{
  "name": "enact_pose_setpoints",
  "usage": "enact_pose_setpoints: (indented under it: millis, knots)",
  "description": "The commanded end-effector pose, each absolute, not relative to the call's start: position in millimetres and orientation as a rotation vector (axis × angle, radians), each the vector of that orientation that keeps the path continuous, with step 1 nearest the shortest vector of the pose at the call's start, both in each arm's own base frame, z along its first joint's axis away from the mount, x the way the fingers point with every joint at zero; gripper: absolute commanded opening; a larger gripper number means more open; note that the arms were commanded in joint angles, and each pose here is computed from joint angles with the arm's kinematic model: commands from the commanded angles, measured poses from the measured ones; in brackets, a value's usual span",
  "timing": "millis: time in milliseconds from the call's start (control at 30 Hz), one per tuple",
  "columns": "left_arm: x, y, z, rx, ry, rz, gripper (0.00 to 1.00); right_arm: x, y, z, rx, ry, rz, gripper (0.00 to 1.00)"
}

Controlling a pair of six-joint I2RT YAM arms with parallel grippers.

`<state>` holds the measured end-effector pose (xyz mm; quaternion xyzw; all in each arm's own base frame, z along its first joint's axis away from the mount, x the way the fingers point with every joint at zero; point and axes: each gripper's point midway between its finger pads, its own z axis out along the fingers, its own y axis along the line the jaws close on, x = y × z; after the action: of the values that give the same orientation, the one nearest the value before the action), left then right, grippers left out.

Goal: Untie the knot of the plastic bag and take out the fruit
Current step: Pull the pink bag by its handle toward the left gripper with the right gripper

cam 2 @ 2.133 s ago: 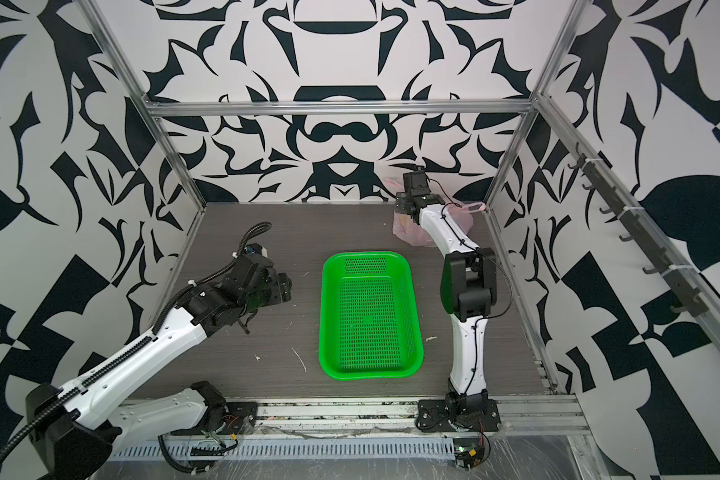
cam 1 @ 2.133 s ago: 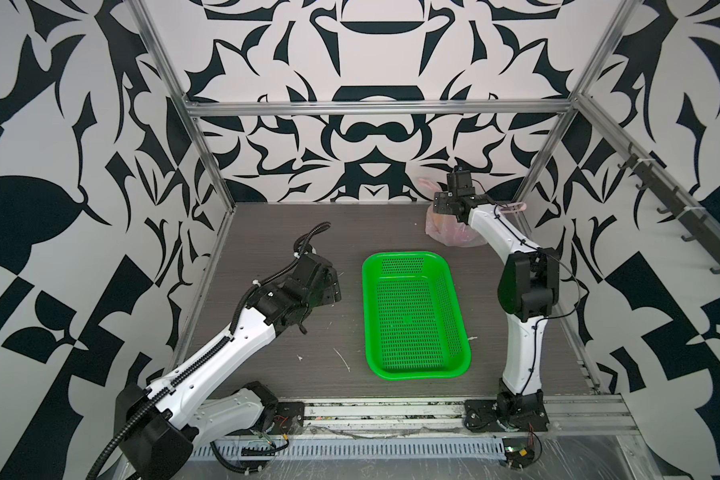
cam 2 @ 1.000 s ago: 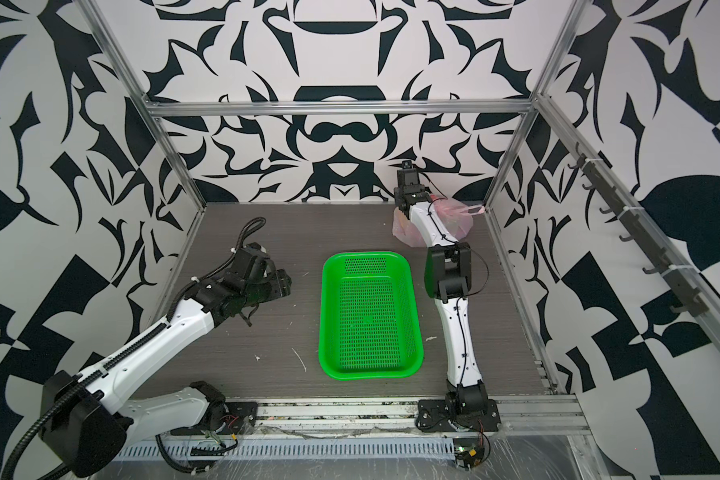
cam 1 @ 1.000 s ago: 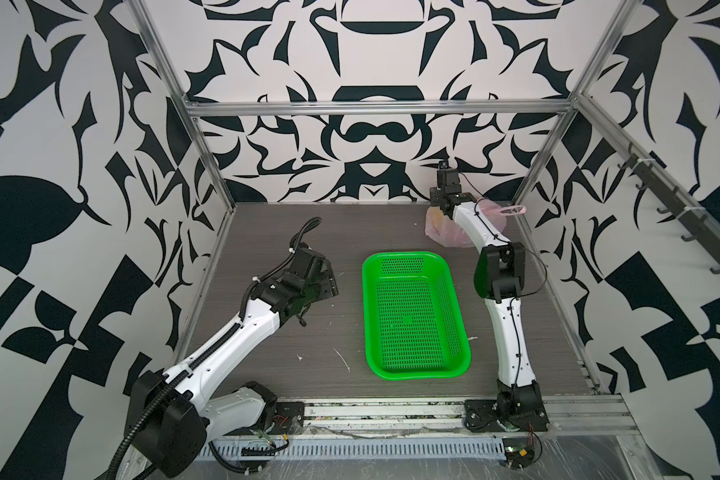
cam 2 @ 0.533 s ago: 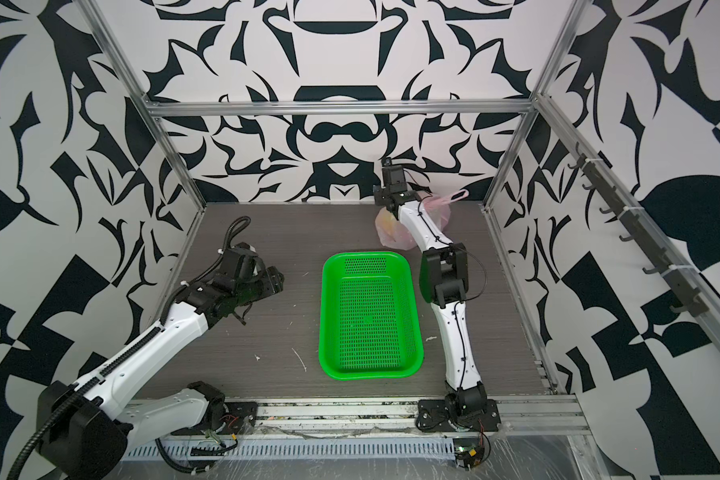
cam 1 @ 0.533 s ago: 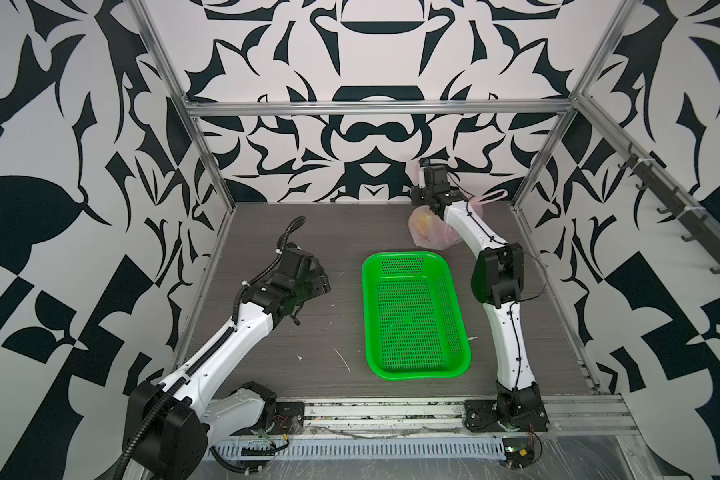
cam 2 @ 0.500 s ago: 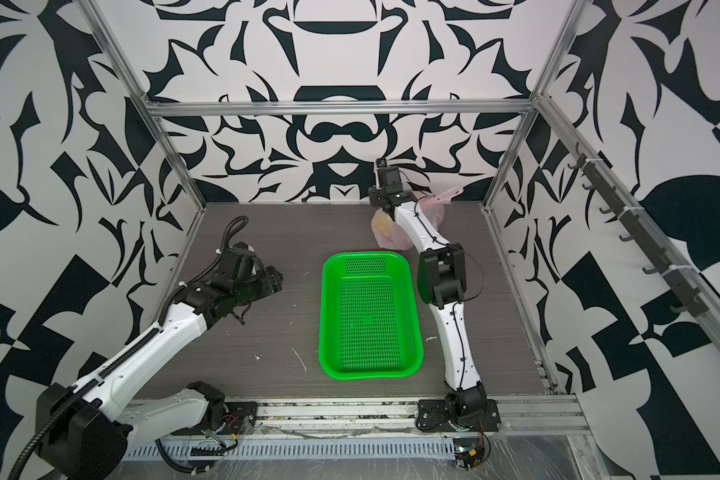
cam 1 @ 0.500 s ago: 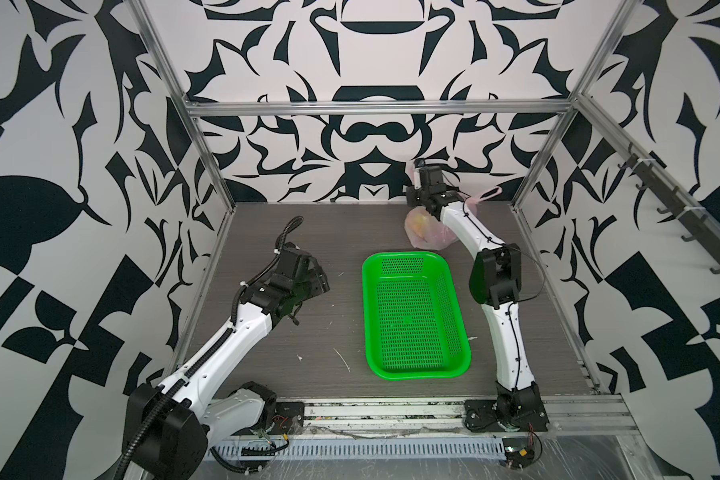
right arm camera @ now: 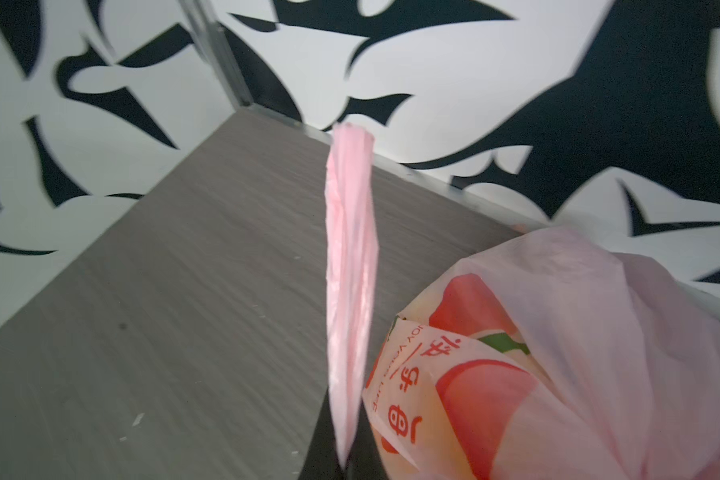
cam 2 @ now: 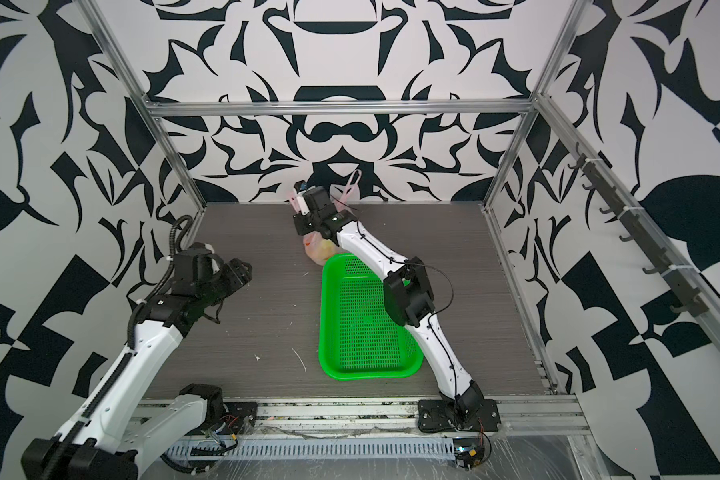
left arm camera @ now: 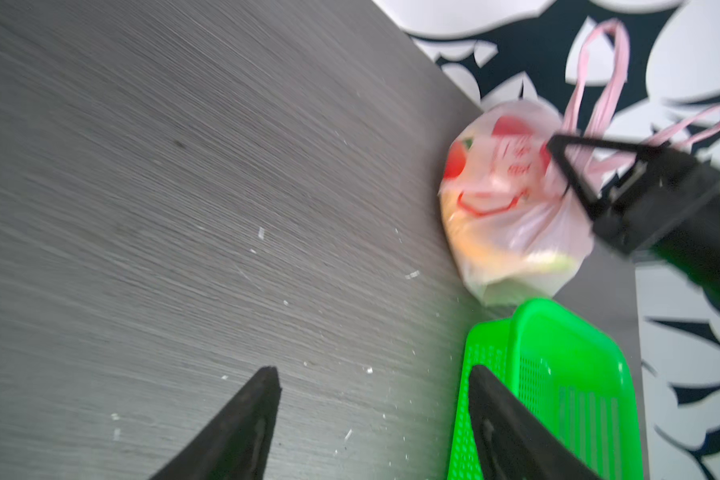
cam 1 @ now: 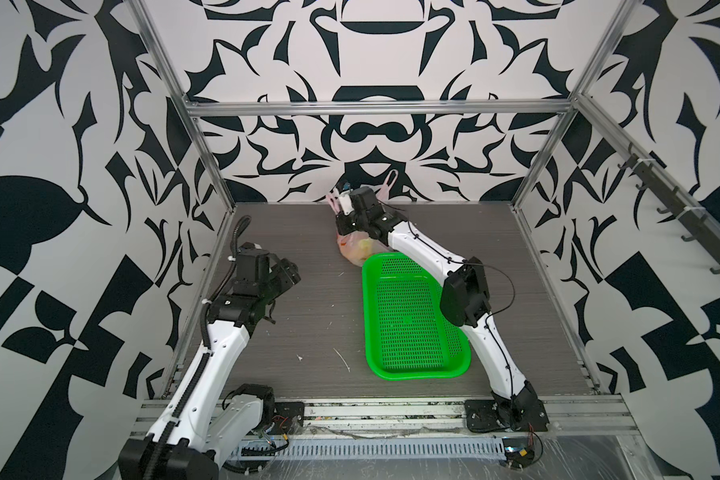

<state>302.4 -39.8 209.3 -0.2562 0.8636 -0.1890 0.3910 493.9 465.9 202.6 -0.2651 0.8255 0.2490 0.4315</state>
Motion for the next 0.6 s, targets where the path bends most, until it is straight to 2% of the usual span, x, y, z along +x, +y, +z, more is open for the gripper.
enact_pose_setpoints:
  millis: [0,200,367,567]
  knots:
    - [296,-22,213,-0.689,2.168,-0.501,0.76,442,512,251,-0.717,1.96,0.819,0.0]
    - [296,13,222,-0.796,2.106,-0.572,0.76,363,545,246,-0.862,1.96,0.92,0.0]
    - [304,26,229,-0.834,2.076,-0.652,0.76,316,530,234,-0.873,1.998,1.002,0.0]
    - [322,19,226,-0.808,2.114,-0.746,0.73,274,494,216,-0.9,2.062,0.967,0.0]
